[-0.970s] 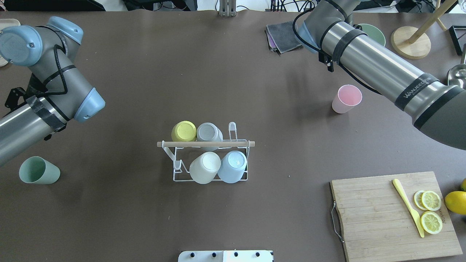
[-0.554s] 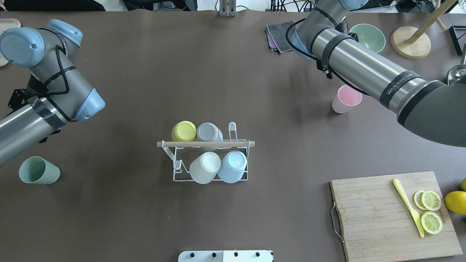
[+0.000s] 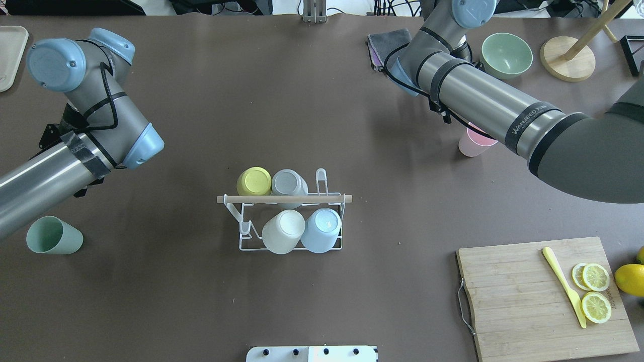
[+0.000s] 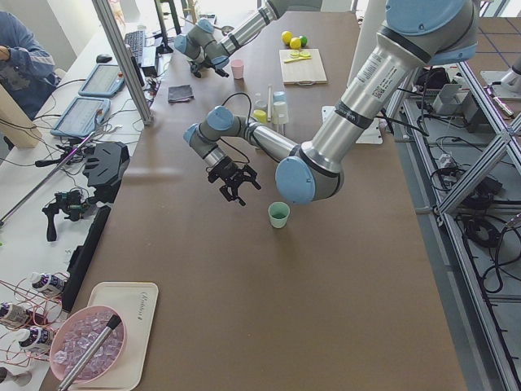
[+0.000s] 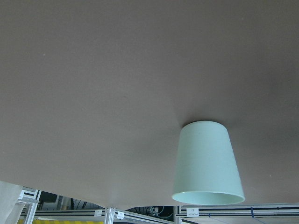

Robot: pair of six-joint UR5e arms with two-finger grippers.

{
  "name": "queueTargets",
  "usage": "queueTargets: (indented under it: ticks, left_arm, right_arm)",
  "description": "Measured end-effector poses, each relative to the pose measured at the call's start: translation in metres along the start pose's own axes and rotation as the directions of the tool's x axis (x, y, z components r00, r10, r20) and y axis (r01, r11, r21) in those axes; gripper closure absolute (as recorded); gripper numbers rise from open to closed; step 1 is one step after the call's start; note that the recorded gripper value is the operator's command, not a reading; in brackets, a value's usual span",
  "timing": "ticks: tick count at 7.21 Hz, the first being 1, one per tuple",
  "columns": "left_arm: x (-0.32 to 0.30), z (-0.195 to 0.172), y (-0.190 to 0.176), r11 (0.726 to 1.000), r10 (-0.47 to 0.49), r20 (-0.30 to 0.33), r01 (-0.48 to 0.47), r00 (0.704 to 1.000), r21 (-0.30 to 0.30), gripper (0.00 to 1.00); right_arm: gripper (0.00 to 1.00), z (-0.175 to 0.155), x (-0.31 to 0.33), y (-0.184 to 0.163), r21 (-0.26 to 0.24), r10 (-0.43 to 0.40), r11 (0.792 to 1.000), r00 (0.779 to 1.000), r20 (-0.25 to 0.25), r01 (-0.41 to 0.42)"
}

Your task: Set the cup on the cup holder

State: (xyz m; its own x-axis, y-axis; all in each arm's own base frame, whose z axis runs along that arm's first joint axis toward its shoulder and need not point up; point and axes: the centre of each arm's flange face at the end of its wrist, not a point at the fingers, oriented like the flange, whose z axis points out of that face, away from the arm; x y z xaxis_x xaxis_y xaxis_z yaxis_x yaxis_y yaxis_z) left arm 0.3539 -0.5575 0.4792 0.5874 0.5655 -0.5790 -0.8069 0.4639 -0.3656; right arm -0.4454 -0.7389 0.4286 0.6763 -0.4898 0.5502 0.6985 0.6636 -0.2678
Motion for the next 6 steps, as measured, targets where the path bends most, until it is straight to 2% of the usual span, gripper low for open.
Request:
queueTargets:
  ticks: [2, 6]
  left_arm:
    - [0.011, 0.02, -0.013, 1.0, 0.03, 0.012, -0.03, 0.999, -0.008, 0.03]
    - [0.032, 0.062, -0.027, 0.995, 0.072, 0.026, -0.07, 0.997, -0.07, 0.03]
  right_arm:
    - [0.0, 0.007, -0.006, 0.0, -0.036, -0.03, 0.999, 1.0, -0.011, 0.029]
    - [0.0, 0.026, -0.02, 0.0, -0.119, -0.096, 0.989, 0.994, -0.05, 0.09]
